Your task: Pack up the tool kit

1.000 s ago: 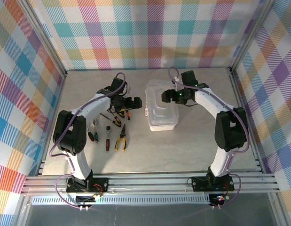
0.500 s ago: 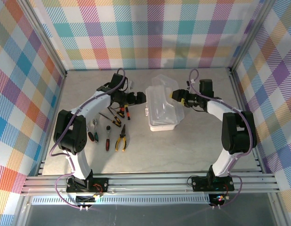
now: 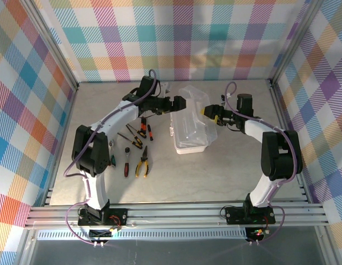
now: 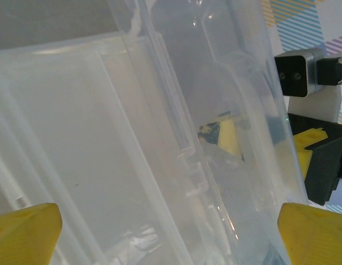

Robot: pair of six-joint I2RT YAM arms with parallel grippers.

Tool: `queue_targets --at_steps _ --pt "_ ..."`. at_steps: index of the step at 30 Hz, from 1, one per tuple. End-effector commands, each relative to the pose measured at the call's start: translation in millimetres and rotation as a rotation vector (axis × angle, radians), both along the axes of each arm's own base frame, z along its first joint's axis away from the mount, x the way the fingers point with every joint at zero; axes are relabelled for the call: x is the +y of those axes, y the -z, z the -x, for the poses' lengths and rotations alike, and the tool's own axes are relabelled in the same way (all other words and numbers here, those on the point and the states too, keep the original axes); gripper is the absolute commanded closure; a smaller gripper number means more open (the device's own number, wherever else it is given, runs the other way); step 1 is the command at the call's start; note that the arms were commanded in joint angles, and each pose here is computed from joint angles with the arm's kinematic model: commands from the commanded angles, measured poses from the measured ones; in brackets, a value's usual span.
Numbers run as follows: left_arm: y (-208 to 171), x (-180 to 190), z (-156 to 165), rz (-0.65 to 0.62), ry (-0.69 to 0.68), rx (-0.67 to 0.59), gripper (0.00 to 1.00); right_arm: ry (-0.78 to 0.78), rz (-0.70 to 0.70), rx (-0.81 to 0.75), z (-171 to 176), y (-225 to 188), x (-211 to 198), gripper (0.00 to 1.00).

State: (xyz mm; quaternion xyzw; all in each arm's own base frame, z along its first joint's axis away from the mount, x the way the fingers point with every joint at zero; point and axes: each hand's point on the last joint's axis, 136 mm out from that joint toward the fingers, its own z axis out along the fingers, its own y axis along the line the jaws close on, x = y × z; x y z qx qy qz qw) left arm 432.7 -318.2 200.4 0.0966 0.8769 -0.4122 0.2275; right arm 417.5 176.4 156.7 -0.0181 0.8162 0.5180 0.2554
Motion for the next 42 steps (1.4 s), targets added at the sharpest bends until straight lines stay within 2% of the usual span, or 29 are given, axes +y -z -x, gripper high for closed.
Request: queue_targets --at_steps 1,16,18,20,22,27,34,42 --pt "-16.4 -20.2 -4.7 0.064 0.031 -0.019 0.0 -0.062 -0.048 -0.106 -1.0 -28.4 4.3 0.36" --pt "-34.2 -68.3 -10.7 0.178 0.094 -0.042 0.0 -0.053 -0.027 -0.066 -5.9 -24.6 3.1 0.32" --pt "-35.8 -72.3 -10.6 0.189 0.1 -0.041 0.0 -0.05 -0.018 -0.059 -7.0 -23.7 2.2 0.26" --pt "-38.9 -74.8 -11.2 0.203 0.102 -0.044 0.0 -0.041 0.007 -0.046 -8.5 -21.5 0.6 0.14" --pt "-43.3 -76.1 -13.2 0.211 0.102 -0.051 0.0 -0.008 0.094 -0.022 -12.0 -16.4 -7.1 0.01" --pt "-61.9 -80.0 -16.9 0.23 0.109 -0.079 0.0 0.085 0.313 -0.006 -17.6 -18.1 -35.5 0.01" --pt "-73.6 -91.1 -20.2 0.256 0.125 -0.094 0.0 0.183 0.546 -0.136 -3.7 -63.4 -70.1 0.01" --pt "-79.6 -101.9 -23.7 0.274 0.139 -0.102 0.0 0.117 0.717 -0.298 35.1 -95.7 -61.2 0.01"
